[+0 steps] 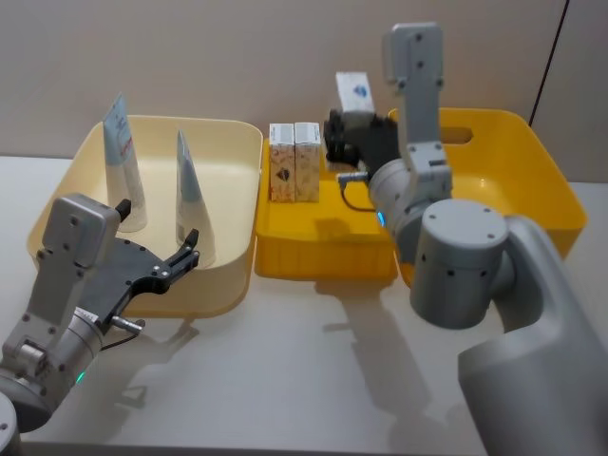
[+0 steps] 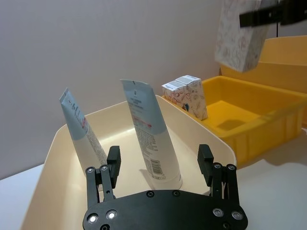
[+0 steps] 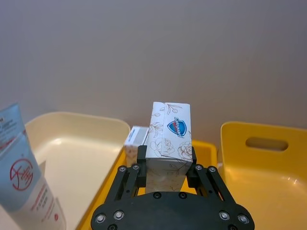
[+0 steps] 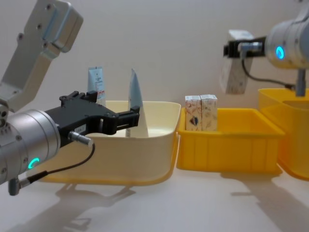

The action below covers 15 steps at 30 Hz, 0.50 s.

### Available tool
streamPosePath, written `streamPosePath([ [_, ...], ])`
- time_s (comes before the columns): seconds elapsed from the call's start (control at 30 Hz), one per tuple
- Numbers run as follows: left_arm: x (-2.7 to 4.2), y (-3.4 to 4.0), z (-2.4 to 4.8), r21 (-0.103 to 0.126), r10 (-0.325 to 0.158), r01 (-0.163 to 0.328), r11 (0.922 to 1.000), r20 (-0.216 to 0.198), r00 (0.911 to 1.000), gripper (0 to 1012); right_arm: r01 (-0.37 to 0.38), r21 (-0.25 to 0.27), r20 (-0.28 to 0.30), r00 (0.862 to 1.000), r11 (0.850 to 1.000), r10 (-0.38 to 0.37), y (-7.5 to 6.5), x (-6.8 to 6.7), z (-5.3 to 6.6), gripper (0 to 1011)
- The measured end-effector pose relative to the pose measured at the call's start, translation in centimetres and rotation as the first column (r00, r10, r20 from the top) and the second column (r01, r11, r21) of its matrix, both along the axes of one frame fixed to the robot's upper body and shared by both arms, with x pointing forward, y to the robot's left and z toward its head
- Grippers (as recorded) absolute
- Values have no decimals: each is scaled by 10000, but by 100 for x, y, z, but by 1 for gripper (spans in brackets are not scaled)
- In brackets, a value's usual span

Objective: Bimanual collaborative sorting of washing and personal care products

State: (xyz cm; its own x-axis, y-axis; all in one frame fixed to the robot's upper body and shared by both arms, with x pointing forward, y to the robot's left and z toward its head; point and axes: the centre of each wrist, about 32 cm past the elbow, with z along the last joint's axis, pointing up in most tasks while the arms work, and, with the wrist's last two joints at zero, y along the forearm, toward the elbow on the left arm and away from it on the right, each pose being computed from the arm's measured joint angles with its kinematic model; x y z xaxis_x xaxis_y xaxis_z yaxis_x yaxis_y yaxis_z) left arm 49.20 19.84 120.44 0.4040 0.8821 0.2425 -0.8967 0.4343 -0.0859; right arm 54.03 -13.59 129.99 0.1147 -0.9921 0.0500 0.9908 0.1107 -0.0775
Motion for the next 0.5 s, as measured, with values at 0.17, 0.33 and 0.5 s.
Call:
streamPosePath([
  [0.17, 0, 0, 0, 0, 0, 0, 10000, 0, 10000, 1002, 155, -64, 672, 9976, 9999, -150, -78, 11, 106, 440],
  [0.33, 0, 0, 0, 0, -1, 1, 10000, 0, 10000, 1002, 531, -253, 1510, 9873, 9983, -487, -225, 37, 234, 440],
  [0.5, 0, 0, 0, 0, -1, 1, 10000, 1, 10000, 1002, 977, -457, 2025, 9755, 9942, -865, -368, 64, 312, 440],
])
